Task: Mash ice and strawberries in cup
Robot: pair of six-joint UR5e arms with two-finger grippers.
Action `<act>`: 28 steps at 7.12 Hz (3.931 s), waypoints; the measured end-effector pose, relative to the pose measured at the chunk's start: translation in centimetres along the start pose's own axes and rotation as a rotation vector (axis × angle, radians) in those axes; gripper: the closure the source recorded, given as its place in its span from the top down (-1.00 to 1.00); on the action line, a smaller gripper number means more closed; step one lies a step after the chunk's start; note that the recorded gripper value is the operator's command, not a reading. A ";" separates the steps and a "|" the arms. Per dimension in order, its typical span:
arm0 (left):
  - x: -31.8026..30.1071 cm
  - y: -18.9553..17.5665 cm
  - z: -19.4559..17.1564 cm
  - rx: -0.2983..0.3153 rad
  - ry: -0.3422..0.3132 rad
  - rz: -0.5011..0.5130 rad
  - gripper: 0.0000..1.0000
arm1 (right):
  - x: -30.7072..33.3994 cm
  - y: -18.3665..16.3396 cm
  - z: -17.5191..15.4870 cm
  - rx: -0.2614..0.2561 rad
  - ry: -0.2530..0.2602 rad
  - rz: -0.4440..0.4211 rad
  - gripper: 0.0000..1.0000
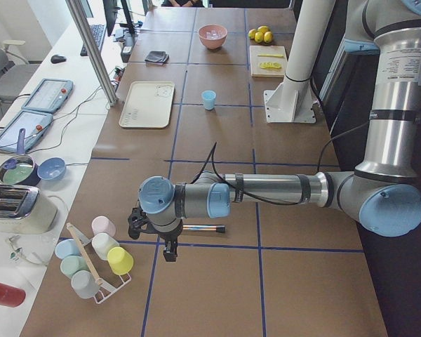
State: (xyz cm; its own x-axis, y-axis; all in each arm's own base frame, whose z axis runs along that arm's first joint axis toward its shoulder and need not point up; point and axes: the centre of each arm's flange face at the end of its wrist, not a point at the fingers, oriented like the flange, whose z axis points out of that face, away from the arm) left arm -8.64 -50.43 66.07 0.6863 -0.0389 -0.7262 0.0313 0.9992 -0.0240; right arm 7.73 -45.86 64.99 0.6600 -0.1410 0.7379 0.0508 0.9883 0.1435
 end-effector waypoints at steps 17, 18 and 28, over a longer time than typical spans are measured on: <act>0.2 0.1 -0.1 0.012 0.001 0.018 1.00 | -16.4 -1.0 0.9 -0.017 0.059 -0.015 0.48; 0.2 0.1 -0.2 0.012 0.001 0.018 1.00 | -17.0 -0.7 1.9 -0.039 0.057 -0.029 0.47; 0.6 -0.3 -0.3 0.015 0.001 0.023 1.00 | -19.4 -0.4 9.5 -0.143 0.162 -0.154 0.30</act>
State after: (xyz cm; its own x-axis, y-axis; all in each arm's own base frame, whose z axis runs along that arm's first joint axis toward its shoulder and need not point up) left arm -8.42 -50.77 65.40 0.6862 -0.0160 -0.7272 0.0261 0.9997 0.0026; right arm -12.15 -44.04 56.90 0.7471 -0.2911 0.5976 0.2577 0.9556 0.1433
